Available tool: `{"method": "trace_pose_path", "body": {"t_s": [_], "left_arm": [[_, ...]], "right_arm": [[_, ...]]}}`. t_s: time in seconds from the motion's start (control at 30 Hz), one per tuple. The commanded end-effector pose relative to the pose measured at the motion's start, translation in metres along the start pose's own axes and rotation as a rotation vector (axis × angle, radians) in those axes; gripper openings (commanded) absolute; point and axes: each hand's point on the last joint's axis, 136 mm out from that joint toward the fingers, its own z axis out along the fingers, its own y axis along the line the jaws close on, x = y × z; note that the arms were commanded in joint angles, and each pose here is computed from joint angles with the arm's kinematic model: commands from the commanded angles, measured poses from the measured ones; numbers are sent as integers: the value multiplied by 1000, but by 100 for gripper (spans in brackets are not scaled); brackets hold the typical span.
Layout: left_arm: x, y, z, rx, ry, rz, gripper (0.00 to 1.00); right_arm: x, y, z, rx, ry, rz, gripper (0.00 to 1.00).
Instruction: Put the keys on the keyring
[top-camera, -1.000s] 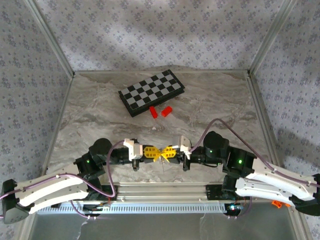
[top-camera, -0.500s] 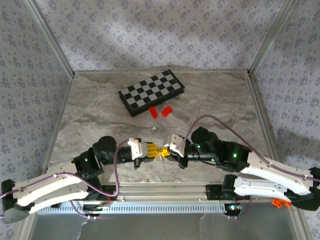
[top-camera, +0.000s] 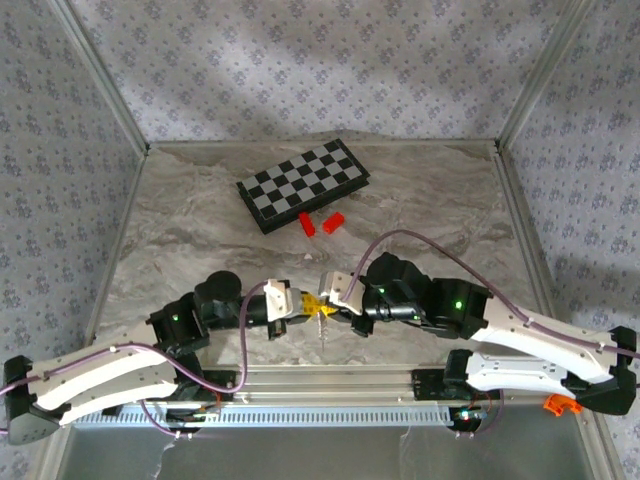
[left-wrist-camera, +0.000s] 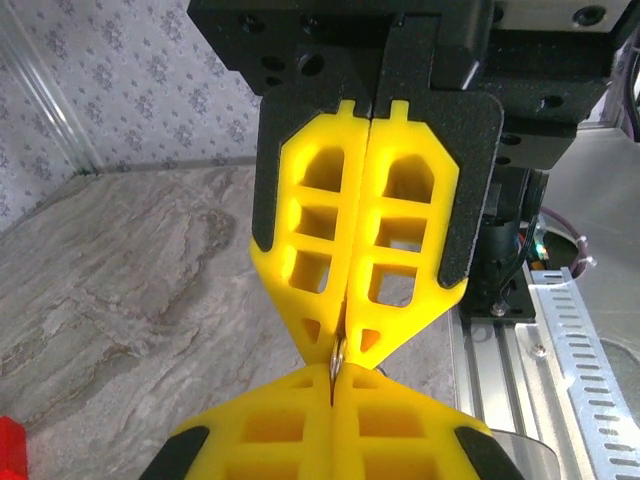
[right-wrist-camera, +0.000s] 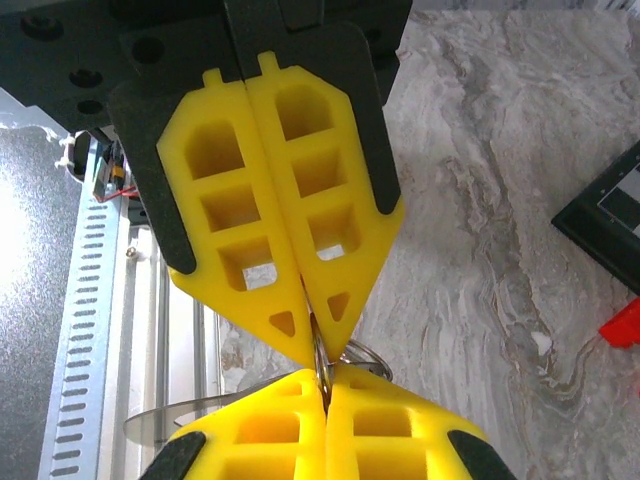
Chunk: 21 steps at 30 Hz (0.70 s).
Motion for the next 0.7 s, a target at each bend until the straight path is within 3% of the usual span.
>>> {"method": "trace_pose_path", "body": {"t_s": [0.0,0.13,0.23,0.47,0.67], "left_arm": [[-41,-4,-13,10,-176,23,0],[-55,-9,-19,37,-269,9,0],[-61,-14,-19,71,-299,-2,0],[-66,-17,-18,96,-341,-20,0],[-67,-16,-17,96,-346,-20,0]], "right_arm": [[-19,1,-14,1,-87,-13,3],[-26,3,-19,-4,-151,-8,17],[-31,5,-22,-19,-194,-1,19],[-35,7,-27,-33,-236,15,15],[-36,7,-27,-37,-250,15,3]]}}
